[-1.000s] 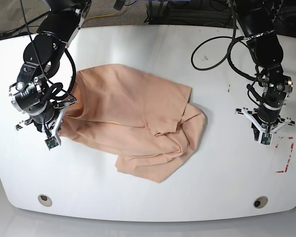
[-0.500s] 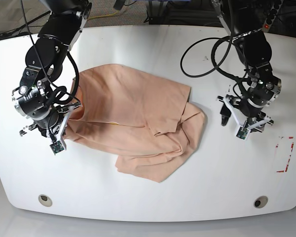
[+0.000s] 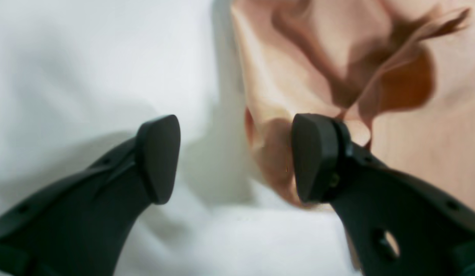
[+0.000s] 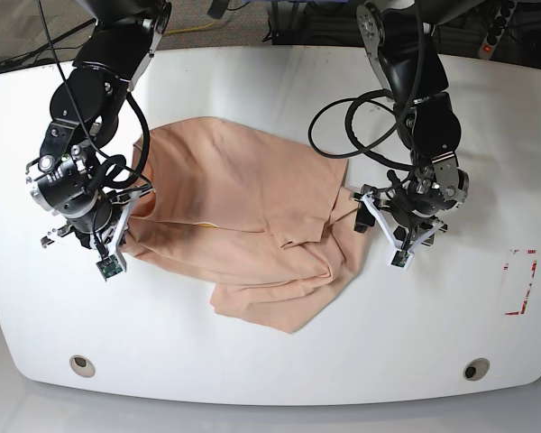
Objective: Fold the T-shirt properly
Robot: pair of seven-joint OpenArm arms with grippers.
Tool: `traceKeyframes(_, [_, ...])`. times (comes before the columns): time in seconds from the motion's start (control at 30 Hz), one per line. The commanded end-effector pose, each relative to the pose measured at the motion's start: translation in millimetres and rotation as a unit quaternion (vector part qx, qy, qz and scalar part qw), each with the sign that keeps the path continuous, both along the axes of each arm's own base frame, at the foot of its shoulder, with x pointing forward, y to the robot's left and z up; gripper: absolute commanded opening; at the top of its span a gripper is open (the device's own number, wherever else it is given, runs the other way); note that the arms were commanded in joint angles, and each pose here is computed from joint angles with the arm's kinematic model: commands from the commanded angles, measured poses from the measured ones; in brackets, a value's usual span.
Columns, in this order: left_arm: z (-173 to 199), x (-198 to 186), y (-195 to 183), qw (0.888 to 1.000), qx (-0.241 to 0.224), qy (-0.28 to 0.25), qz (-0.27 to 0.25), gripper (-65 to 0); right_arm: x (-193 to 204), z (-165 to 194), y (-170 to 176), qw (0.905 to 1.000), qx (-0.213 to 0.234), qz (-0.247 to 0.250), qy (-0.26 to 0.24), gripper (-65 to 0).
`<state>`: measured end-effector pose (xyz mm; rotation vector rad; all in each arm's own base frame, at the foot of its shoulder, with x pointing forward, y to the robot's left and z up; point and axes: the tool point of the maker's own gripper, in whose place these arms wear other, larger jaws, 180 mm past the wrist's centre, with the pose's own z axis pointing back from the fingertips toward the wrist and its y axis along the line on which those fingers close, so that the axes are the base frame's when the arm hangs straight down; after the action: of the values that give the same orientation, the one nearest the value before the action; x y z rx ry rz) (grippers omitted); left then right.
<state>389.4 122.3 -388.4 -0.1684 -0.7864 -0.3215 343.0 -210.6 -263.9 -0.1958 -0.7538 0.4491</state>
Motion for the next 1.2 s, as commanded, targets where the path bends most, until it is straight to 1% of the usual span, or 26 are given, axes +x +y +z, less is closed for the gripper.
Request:
traceKeyframes(0.0, [9.3,19.7,-13.0,1.0,-0.025,-0.014,-0.007,-23.5,6.8,14.7,-1.3,0.9997,-0.003,0.002,-0.026,-65.0])
traceKeyframes(0.17, [-7.9,20.5,-24.0,0.999,-0.04,0.017,-0.018,-23.9,7.6,15.8,-1.3,0.9996,-0.003,0.002,-0.027,-65.0])
traceKeyframes(0.2, [-10.0,19.9,-25.0,0.999,-0.042,0.021,-0.019,-25.1,7.9,16.3,-1.6,0.9996,-0.003,0.001,-0.028,-65.0])
traceKeyframes(0.23, [-12.3,19.2,-25.0,0.999,-0.042,0.024,-0.02,-27.8,8.3,16.8,-1.6,0.9996,-0.003,0.001,-0.028,-65.0])
traceKeyframes(0.3, [-15.5,17.7,-26.1,0.998,-0.043,0.029,-0.021,-34.6,8.1,16.8,-2.3,0.9996,-0.004,0.0,-0.028,-65.0])
traceKeyframes(0.4, [-23.1,14.4,-26.6,0.998,-0.043,0.042,-0.022,-52.6,8.9,17.6,-2.9,0.9996,-0.004,-0.001,-0.03,-65.0])
traceKeyframes(0.43, [-24.7,13.9,-22.1,0.998,-0.039,0.044,-0.019,-60.8,11.0,20.5,-2.8,0.9994,-0.003,-0.001,-0.034,-65.0])
traceKeyframes(0.47, [-24.8,14.2,-14.9,0.998,-0.033,0.043,-0.017,-65.0,12.0,21.7,-3.2,0.9993,-0.003,-0.001,-0.036,-65.0])
traceKeyframes(0.57, [-19.4,16.7,-3.3,0.999,-0.026,0.034,-0.008,-64.0,16.2,16.4,-3.9,0.9996,0.003,-0.002,-0.026,-65.0])
traceKeyframes(0.63, [-4.4,22.3,5.3,1.0,-0.018,0.01,0.001,-65.0,23.0,20.6,-4.0,0.9995,0.007,-0.002,-0.031,-65.0])
traceKeyframes(0.7, [21.0,29.9,21.3,0.999,-0.003,-0.026,0.019,-65.0,30.6,22.9,-3.0,0.9994,0.013,-0.001,-0.033,-65.0])
traceKeyframes(0.77, [38.6,34.6,29.2,0.998,0.007,-0.051,0.027,-65.0,39.5,29.9,-2.1,0.9991,0.016,0.001,-0.04,-65.0])
traceKeyframes(0.83, [61.0,39.0,42.8,0.996,0.025,-0.082,0.035,-65.0,51.3,41.6,-1.8,0.9984,0.021,0.001,-0.053,-65.0])
traceKeyframes(0.97, [92.4,40.9,66.0,0.991,0.065,-0.109,0.048,-65.0,73.5,64.7,-1.3,0.9967,0.031,0.003,-0.076,-65.0])
traceKeyframes(1.03, [114.7,40.2,82.3,0.986,0.094,-0.127,0.057,-65.0,86.4,80.2,-0.9,0.9953,0.037,0.005,-0.089,-65.0])
traceKeyframes(1.1, [138.2,41.9,90.6,0.98,0.112,-0.151,0.063,-65.0,97.1,92.1,1.3,0.9943,0.04,0.009,-0.098,-65.0])
traceKeyframes(1.17, [167.5,41.5,104.9,0.972,0.139,-0.174,0.076,-65.0,111.7,111.7,6.1,0.993,0.036,0.02,-0.111,-65.0])
